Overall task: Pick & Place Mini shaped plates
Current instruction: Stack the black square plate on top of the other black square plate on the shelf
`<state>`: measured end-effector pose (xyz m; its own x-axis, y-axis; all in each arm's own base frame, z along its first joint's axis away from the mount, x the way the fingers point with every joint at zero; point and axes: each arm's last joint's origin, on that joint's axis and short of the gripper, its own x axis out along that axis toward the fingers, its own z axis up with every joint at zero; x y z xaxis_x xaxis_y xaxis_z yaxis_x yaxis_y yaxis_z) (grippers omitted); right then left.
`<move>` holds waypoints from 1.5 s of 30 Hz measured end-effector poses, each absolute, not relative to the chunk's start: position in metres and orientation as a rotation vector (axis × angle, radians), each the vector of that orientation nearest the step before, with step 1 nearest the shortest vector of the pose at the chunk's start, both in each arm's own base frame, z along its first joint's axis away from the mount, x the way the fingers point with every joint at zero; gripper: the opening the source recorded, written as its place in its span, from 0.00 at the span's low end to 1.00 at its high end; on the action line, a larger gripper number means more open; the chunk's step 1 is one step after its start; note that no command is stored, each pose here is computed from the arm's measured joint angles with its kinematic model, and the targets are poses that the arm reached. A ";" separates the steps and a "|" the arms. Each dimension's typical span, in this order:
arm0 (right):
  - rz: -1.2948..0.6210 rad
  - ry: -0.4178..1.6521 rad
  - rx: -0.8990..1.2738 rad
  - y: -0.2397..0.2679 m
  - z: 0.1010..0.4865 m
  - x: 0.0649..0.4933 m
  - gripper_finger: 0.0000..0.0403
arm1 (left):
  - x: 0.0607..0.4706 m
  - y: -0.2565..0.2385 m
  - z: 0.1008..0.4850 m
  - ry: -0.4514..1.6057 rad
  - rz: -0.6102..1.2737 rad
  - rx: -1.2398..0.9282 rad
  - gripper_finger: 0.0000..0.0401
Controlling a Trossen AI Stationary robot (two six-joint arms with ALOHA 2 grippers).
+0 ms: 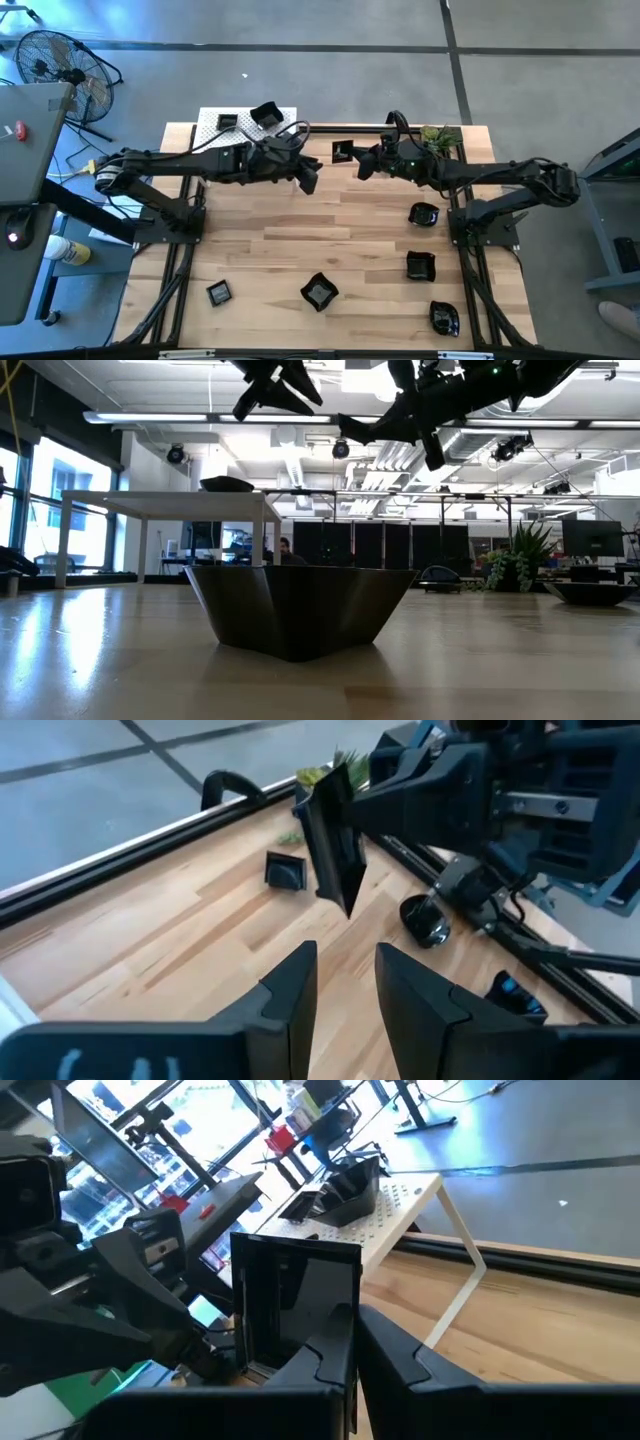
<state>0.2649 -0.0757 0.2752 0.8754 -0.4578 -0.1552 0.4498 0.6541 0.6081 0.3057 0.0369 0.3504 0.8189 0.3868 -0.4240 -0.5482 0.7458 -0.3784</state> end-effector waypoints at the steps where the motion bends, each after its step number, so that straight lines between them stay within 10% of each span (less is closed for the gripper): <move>1: -0.508 -0.014 0.683 -0.075 0.276 0.265 0.02 | 0.306 0.037 0.350 0.331 0.523 -0.520 0.26; 25: -0.431 -0.048 0.584 -0.064 0.283 0.269 0.02 | 0.324 0.040 0.350 0.143 0.561 -0.723 0.25; 45: -0.399 -0.053 0.568 -0.064 0.284 0.269 0.11 | 0.324 0.040 0.349 0.148 0.578 -0.712 0.00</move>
